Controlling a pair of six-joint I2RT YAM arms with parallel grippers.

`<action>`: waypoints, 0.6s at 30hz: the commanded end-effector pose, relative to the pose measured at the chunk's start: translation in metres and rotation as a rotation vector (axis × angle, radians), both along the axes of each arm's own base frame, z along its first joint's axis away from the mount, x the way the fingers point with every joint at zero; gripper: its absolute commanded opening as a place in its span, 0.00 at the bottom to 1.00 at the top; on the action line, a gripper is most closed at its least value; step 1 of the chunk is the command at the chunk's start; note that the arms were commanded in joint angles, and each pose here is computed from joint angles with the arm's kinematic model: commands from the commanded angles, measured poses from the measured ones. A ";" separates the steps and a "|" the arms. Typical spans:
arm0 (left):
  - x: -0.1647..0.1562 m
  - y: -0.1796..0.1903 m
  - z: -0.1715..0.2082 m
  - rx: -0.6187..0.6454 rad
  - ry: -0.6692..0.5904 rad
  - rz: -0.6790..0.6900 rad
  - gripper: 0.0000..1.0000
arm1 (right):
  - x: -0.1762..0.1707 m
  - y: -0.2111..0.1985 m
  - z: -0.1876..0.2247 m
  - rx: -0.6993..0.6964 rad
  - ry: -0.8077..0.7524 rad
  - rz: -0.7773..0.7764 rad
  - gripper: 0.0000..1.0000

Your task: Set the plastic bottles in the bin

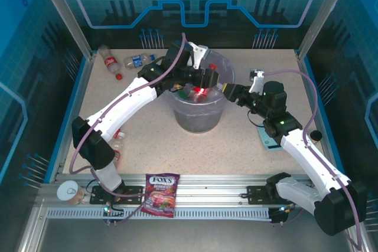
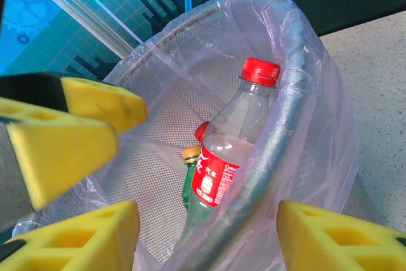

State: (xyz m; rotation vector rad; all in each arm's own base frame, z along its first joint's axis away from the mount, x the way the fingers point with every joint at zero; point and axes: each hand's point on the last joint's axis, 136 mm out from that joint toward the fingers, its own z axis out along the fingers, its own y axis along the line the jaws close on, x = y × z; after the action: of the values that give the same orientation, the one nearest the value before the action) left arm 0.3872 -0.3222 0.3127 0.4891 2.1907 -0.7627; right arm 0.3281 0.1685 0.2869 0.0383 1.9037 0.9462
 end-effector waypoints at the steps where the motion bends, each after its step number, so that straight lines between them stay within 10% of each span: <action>1: 0.000 0.028 0.032 -0.011 -0.031 0.056 0.72 | -0.002 0.006 0.004 -0.005 -0.031 0.025 0.60; 9: 0.027 0.124 0.056 -0.048 -0.007 0.297 0.76 | 0.003 0.009 0.001 0.000 -0.026 0.041 0.60; 18: 0.111 0.279 0.001 -0.044 0.038 0.799 0.84 | -0.002 0.006 0.006 0.001 -0.036 0.038 0.60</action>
State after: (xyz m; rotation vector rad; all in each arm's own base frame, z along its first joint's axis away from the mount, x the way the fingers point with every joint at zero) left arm 0.4731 -0.0827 0.3435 -0.2240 2.1487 -0.4595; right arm 0.3315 0.1726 0.2831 0.0261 1.9108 0.9612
